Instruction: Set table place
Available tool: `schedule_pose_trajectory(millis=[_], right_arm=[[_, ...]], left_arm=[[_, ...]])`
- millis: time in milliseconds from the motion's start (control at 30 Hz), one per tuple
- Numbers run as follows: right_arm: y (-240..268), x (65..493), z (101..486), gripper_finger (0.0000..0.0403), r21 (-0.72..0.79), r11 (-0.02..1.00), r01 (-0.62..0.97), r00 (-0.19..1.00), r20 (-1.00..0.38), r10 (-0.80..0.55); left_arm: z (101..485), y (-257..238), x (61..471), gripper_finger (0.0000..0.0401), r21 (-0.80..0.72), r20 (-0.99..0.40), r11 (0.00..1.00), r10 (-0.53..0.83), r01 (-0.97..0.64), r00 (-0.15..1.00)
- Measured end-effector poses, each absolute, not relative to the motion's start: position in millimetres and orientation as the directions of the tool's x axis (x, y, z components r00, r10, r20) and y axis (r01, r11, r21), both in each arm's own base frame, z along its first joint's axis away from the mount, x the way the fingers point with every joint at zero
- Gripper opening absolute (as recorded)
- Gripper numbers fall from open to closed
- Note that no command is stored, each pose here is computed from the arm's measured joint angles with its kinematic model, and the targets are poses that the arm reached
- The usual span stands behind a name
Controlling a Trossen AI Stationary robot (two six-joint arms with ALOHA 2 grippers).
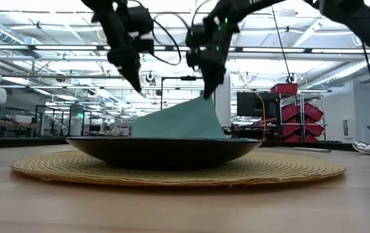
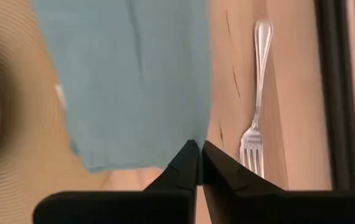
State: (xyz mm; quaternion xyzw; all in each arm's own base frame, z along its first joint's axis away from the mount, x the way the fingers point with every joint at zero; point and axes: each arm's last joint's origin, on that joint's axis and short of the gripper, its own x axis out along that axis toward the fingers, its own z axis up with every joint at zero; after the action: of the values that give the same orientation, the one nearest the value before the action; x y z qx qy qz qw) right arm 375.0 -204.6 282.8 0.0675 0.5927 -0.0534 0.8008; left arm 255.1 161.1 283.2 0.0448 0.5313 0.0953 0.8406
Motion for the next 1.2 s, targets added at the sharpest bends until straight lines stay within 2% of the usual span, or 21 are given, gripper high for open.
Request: schedule_pose_trajectory(millis=[133,233,567,767,933,1033,1200], right_arm=[[-180.5,371.2,316.2,0.0000,0.021,0.989,0.143,0.354,-0.935,-0.032],[-174.5,367.5,327.0,0.0000,0.025,0.988,0.152,0.380,-0.924,-0.035],[-171.8,366.1,325.8,0.0000,0.037,0.985,0.171,0.356,-0.934,-0.026],[-171.7,365.1,325.2,0.0000,0.042,0.984,0.175,0.346,-0.938,-0.022],[-171.5,364.9,325.1,0.0000,0.043,0.984,0.174,0.343,-0.939,-0.020],[-172.3,364.3,325.0,0.0000,0.044,0.983,0.176,0.342,-0.940,-0.019],[-172.2,363.0,324.6,0.0000,0.050,0.983,0.178,0.331,-0.943,-0.012]], left_arm=[[302.3,142.3,245.5,0.0000,0.175,-0.867,0.978,0.209,-0.114,0.452],[302.9,137.6,246.2,0.0000,0.186,-0.854,0.978,0.209,-0.096,0.477],[252.1,155.8,277.6,0.0005,0.196,-0.883,0.981,0.180,-0.008,0.433],[239.0,168.4,286.2,0.0061,0.360,-0.872,0.933,0.329,0.020,0.363],[243.0,177.7,289.6,0.0116,0.481,-0.809,0.875,0.469,-0.060,0.353],[243.5,178.0,290.6,0.0130,0.491,-0.802,0.869,0.479,-0.063,0.357],[239.9,178.9,291.4,0.0133,0.433,-0.826,0.901,0.390,0.014,0.408]])
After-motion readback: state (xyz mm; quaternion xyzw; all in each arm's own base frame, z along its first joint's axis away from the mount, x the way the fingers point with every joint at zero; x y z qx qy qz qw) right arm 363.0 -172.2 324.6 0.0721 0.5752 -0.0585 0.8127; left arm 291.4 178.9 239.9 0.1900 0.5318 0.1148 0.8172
